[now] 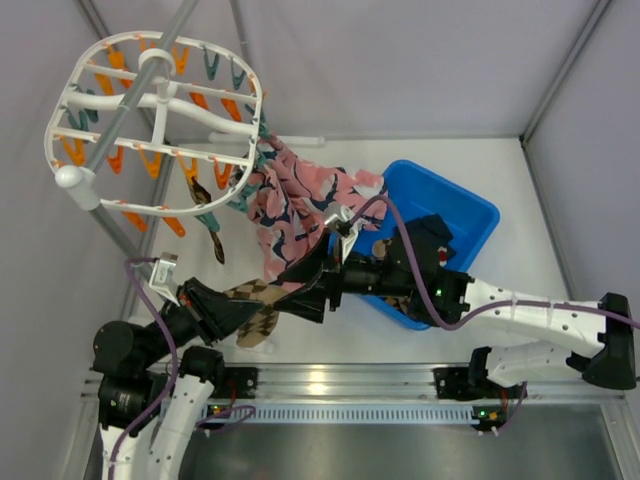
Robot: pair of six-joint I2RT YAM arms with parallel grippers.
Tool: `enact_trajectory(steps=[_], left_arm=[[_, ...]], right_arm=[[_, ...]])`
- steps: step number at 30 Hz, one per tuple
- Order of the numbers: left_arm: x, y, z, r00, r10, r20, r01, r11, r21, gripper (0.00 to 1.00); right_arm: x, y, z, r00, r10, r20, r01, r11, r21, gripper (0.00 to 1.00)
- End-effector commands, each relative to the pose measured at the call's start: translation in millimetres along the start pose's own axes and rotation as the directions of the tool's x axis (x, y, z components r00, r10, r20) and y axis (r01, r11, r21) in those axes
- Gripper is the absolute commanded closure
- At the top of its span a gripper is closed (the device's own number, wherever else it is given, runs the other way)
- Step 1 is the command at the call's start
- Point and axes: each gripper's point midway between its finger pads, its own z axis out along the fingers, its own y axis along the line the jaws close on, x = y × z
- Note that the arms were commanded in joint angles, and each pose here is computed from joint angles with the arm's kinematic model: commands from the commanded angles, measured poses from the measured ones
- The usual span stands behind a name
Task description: Remove the socks clipped to the hanger
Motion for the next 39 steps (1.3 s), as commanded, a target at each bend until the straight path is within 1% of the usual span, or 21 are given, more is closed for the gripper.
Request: enact_trajectory(steps=[1, 6, 9, 10, 12, 13, 15, 17, 18, 21, 22, 24, 25, 26, 27, 29, 31, 32, 33, 36, 39], left_arm=[[-1.9, -2.5, 1.4, 1.0, -0.003, -0.002, 0.003, 1.0, 0.01, 1.0], [-1.4, -4.9, 0.4, 1.0, -0.004, -0.003, 0.004, 1.0, 0.017, 1.0], [-1.2, -6.2, -0.5, 1.0, -0.002, -0.001, 0.002, 1.0, 0.02, 1.0], [-1.2, -6.9, -0.7, 1.0, -0.001, -0.002, 0.001, 1.0, 0.022, 1.0], [-1.3, -7.1, -0.7, 1.0, 0.0, -0.001, 0.0, 1.0, 0.022, 1.0], [-1.2, -6.2, -0.5, 1.0, -0.002, -0.001, 0.002, 1.0, 0.02, 0.74], [-1.0, -4.7, -0.4, 1.0, -0.005, 0.002, 0.005, 1.0, 0.016, 0.36], [-1.6, -1.1, -0.4, 1.0, -0.014, 0.013, 0.014, 1.0, 0.0, 0.02], [-0.6, 1.2, -0.7, 1.0, -0.02, 0.013, 0.02, 1.0, -0.01, 0.02], [0.9, 4.8, -0.4, 1.0, -0.025, 0.01, 0.025, 0.999, -0.021, 0.01], [1.3, 4.8, -0.3, 1.0, -0.025, 0.007, 0.025, 1.0, -0.019, 0.02], [1.5, 5.7, 0.0, 1.0, -0.027, 0.006, 0.027, 0.999, -0.021, 0.01], [1.3, 6.5, 0.3, 1.0, -0.028, 0.008, 0.028, 0.999, -0.023, 0.01], [1.5, 7.1, 0.4, 1.0, -0.029, 0.007, 0.029, 0.999, -0.024, 0.01], [1.8, 7.8, 0.3, 1.0, -0.029, 0.008, 0.029, 0.999, -0.026, 0.01], [2.2, 9.6, 1.0, 1.0, -0.03, 0.006, 0.03, 0.999, -0.029, 0.01], [4.9, 14.8, 2.0, 0.999, -0.045, 0.001, 0.045, 0.998, -0.037, 0.02], [6.6, 16.8, 1.7, 0.999, -0.05, 0.001, 0.05, 0.998, -0.04, 0.02], [10.4, 23.6, 2.7, 0.997, -0.076, -0.004, 0.076, 0.996, -0.051, 0.03], [17.1, 33.8, 0.2, 0.994, -0.107, 0.008, 0.107, 0.991, -0.077, 0.05], [31.5, 56.1, -6.0, 0.99, -0.143, 0.013, 0.143, 0.977, -0.158, 0.06]], right_arm=[[-5.2, 18.6, 9.5, 1.0, -0.002, 0.025, 0.004, 0.997, -0.073, 0.33], [3.2, 12.2, 17.4, 1.0, -0.001, -0.002, 0.001, 0.999, -0.044, 0.39], [5.1, 11.6, 19.1, 1.0, -0.003, -0.006, 0.003, 0.999, -0.04, 0.74], [4.3, 10.1, 19.0, 1.0, -0.003, -0.001, 0.003, 1.0, -0.031, 0.96], [3.0, 9.2, 15.6, 1.0, -0.004, 0.003, 0.004, 1.0, -0.016, 1.0], [-0.7, 1.9, 13.7, 1.0, -0.009, 0.022, 0.008, 1.0, 0.029, 1.0], [-9.9, -9.7, 1.3, 0.998, -0.015, 0.057, 0.008, 0.993, 0.118, 1.0], [-12.1, -47.2, -18.3, 0.998, -0.044, 0.05, 0.024, 0.938, 0.346, 1.0], [-20.7, -58.3, -34.6, 0.996, -0.059, 0.06, 0.028, 0.904, 0.427, 1.0], [-34.7, -113.9, -103.5, 0.993, -0.112, 0.049, 0.04, 0.674, 0.738, 0.99], [-24.0, -127.4, -127.8, 0.996, -0.085, -0.004, 0.054, 0.599, 0.799, 0.96], [-36.9, -151.3, -175.6, 0.995, -0.091, 0.026, 0.019, 0.458, 0.889, 0.85], [-25.9, -162.2, -200.0, 0.998, -0.056, -0.002, 0.023, 0.382, 0.924, 0.47], [-34.8, -175.5, -228.8, 0.997, -0.068, 0.028, -0.007, 0.295, 0.956, 0.16], [-34.4, -181.3, -242.7, 0.998, -0.065, 0.027, -0.01, 0.252, 0.968, 0.01], [-37.8, -189.9, -256.5, 0.997, -0.08, 0.015, 0.002, 0.213, 0.977, 0.0], [-35.9, -187.3, -234.9, 0.998, -0.065, -0.011, 0.031, 0.318, 0.948, 0.01], [-45.8, -185.0, -212.3, 0.996, -0.086, 0.023, 0.014, 0.405, 0.914, 0.01], [-42.3, -173.0, -184.6, 0.998, -0.058, 0.017, 0.017, 0.542, 0.84, 0.01], [-66.5, -141.4, -123.5, 0.987, -0.098, 0.127, -0.002, 0.784, 0.621, 0.01], [-71.0, -117.6, -74.5, 0.983, -0.131, 0.127, 0.046, 0.852, 0.522, 0.01]])
